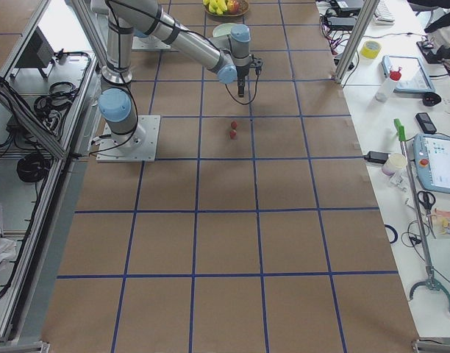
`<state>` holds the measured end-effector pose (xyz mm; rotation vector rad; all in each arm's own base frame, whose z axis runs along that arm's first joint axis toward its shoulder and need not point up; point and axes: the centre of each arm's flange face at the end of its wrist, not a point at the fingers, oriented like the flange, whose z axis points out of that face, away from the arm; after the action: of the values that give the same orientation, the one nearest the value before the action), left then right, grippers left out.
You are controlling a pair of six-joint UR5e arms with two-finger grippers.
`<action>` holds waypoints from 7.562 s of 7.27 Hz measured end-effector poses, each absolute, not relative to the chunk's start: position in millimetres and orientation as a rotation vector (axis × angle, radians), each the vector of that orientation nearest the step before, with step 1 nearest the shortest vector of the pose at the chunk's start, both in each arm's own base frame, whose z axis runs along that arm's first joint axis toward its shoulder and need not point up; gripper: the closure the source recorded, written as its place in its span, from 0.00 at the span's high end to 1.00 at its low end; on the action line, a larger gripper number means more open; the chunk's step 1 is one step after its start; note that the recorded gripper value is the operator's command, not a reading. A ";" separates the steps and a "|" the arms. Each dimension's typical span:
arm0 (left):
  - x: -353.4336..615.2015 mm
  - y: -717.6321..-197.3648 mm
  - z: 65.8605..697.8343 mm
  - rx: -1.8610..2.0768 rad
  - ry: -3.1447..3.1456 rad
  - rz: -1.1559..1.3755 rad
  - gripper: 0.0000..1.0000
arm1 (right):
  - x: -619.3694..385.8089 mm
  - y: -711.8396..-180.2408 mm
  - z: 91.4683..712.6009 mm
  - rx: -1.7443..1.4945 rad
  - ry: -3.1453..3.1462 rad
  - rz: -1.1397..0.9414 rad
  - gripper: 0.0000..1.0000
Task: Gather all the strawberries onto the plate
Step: 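Lower the right gripper and grasp the red strawberry, then carry the strawberry toward the plate and release it on the table, then move the right gripper to the strawberry pair and grasp one, then carry the strawberry and release it beside the first strawberry, then return the right gripper to the last strawberry and grasp it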
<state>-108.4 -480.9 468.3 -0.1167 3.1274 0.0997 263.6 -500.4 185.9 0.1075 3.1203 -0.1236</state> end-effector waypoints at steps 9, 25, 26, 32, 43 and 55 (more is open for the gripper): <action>-107.7 -481.8 470.2 -0.120 3.128 0.079 1.00 | 331.1 -493.2 231.3 0.185 3.023 -0.230 0.05; -106.2 -486.3 467.3 -0.122 3.128 0.060 1.00 | 103.1 -486.0 219.2 0.125 3.137 -0.040 0.96; -106.2 -486.5 466.9 -0.123 3.128 0.061 1.00 | 98.6 -481.0 210.8 0.134 3.141 -0.046 0.96; -107.5 -488.4 469.5 -0.132 3.132 0.027 1.00 | 80.8 -476.6 187.0 0.178 3.153 0.017 0.36; -106.3 -486.4 470.3 -0.126 3.127 0.017 1.00 | 387.9 -435.0 225.5 0.383 2.997 -0.252 0.03; -104.3 -483.6 464.9 -0.106 3.102 0.026 1.00 | 61.6 -513.1 260.9 0.228 3.120 0.023 1.00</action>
<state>-104.3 -483.6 464.9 -0.1057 3.1016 0.0258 61.6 -513.1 260.9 0.2277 3.1204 0.0231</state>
